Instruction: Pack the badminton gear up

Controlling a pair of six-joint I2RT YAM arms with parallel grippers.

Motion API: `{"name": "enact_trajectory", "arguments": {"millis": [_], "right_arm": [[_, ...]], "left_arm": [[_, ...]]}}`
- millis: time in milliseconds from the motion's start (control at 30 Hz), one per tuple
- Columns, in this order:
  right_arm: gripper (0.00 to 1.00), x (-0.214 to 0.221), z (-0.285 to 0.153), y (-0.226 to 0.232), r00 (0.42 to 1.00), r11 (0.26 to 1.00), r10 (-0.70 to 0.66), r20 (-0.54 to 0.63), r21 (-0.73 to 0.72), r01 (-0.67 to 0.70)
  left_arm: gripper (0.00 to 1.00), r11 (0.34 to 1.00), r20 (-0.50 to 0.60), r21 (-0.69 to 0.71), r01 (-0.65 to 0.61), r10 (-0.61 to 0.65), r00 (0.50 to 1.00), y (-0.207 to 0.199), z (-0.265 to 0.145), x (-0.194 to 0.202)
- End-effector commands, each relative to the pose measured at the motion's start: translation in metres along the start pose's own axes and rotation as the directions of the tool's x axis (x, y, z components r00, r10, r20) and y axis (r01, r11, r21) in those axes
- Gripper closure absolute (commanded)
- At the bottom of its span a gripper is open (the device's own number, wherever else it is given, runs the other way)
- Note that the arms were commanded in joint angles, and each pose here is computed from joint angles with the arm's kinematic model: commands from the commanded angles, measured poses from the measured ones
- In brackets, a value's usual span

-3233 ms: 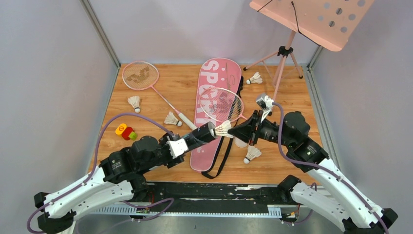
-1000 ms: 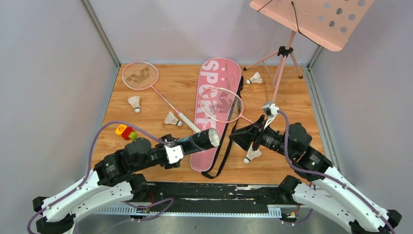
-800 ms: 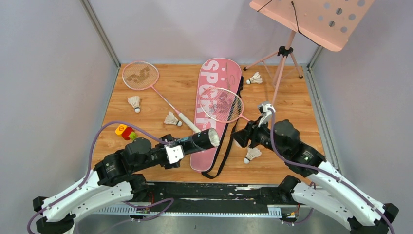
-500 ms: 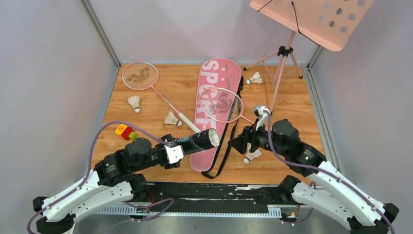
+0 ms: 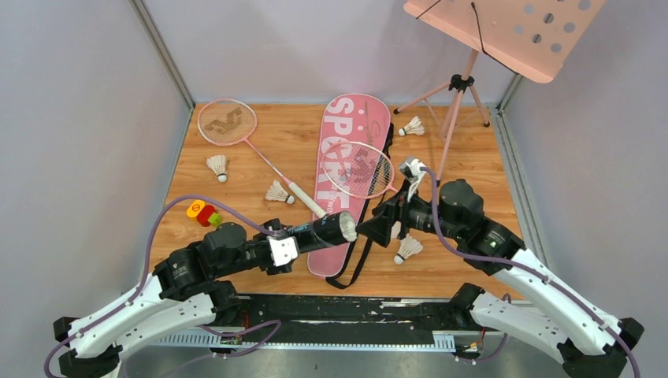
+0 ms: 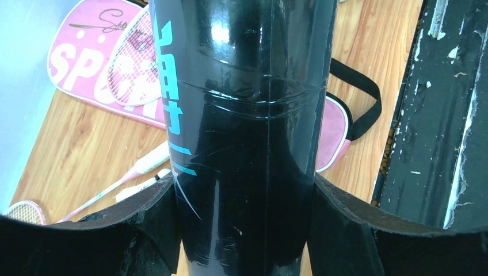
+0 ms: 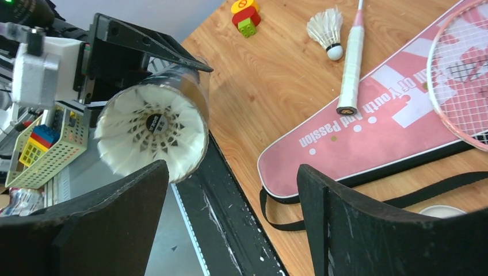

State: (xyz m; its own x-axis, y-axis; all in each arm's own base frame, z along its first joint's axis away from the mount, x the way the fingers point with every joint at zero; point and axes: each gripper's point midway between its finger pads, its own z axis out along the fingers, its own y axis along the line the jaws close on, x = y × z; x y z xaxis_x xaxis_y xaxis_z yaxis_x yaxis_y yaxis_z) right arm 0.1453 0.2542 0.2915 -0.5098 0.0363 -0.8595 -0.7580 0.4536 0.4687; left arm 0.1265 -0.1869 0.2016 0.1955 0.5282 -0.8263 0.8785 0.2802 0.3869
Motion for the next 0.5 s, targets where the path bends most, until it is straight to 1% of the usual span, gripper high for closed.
{"name": "enact_trajectory", "arguments": {"millis": [0, 233, 467], "right_arm": [[0.16, -0.020, 0.014, 0.016, 0.999, 0.996, -0.033, 0.020, -0.085, 0.035], [0.17, 0.002, 0.044, 0.004, 0.997, 0.995, 0.024, -0.078, -0.096, -0.032], [0.17, 0.007, 0.045, 0.002, 0.996, 0.995, 0.033, -0.078, -0.096, -0.041]], "left_arm": [[0.52, 1.000, 0.061, -0.011, -0.005, 0.006, 0.998, 0.005, 0.001, -0.016], [0.51, 1.000, 0.057, -0.015, -0.005, 0.006, 0.998, 0.005, 0.002, -0.015], [0.51, 1.000, 0.049, -0.017, -0.005, 0.005, 0.999, 0.006, 0.003, -0.013]]}}
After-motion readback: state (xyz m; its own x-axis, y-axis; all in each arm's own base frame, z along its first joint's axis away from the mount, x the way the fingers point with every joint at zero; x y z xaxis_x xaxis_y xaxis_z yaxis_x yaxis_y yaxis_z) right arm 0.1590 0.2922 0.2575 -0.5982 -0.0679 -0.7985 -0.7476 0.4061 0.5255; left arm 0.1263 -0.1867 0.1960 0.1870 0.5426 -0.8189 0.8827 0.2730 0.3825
